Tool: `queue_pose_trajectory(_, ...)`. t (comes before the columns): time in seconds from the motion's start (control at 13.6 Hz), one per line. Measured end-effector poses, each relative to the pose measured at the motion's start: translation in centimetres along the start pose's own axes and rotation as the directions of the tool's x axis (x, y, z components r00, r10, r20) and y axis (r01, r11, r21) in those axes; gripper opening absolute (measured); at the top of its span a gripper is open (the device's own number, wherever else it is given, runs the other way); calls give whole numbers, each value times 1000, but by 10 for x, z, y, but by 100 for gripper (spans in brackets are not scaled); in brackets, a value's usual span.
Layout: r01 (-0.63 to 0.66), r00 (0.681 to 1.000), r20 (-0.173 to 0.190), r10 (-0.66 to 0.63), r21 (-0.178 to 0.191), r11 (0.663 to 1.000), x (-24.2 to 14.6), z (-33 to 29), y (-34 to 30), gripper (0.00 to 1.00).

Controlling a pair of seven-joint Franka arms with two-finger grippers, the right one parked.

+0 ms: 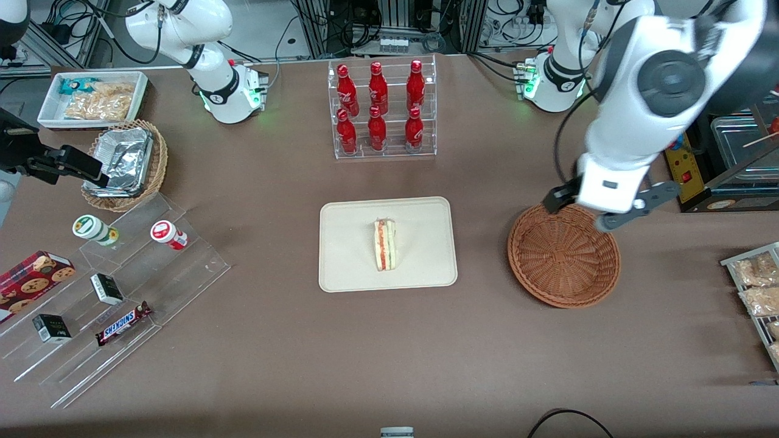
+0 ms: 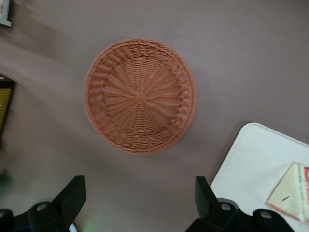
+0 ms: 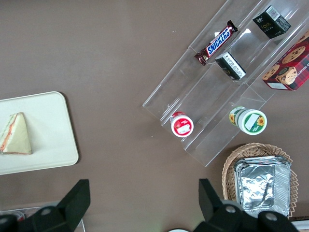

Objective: Place sandwich from basket to tray

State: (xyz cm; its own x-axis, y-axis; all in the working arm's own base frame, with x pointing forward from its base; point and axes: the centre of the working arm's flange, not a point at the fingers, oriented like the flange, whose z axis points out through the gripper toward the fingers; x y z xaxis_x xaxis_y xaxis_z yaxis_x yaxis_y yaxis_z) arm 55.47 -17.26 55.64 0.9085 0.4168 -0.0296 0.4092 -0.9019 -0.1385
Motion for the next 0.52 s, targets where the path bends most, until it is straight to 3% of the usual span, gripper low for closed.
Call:
queue_pose_trajectory(0.37, -88, 995, 35, 89, -12, 996, 24, -20, -72, 100)
queue_pose_trajectory(0.52, -109, 992, 59, 111, -45, 993, 36, -24, -105, 100)
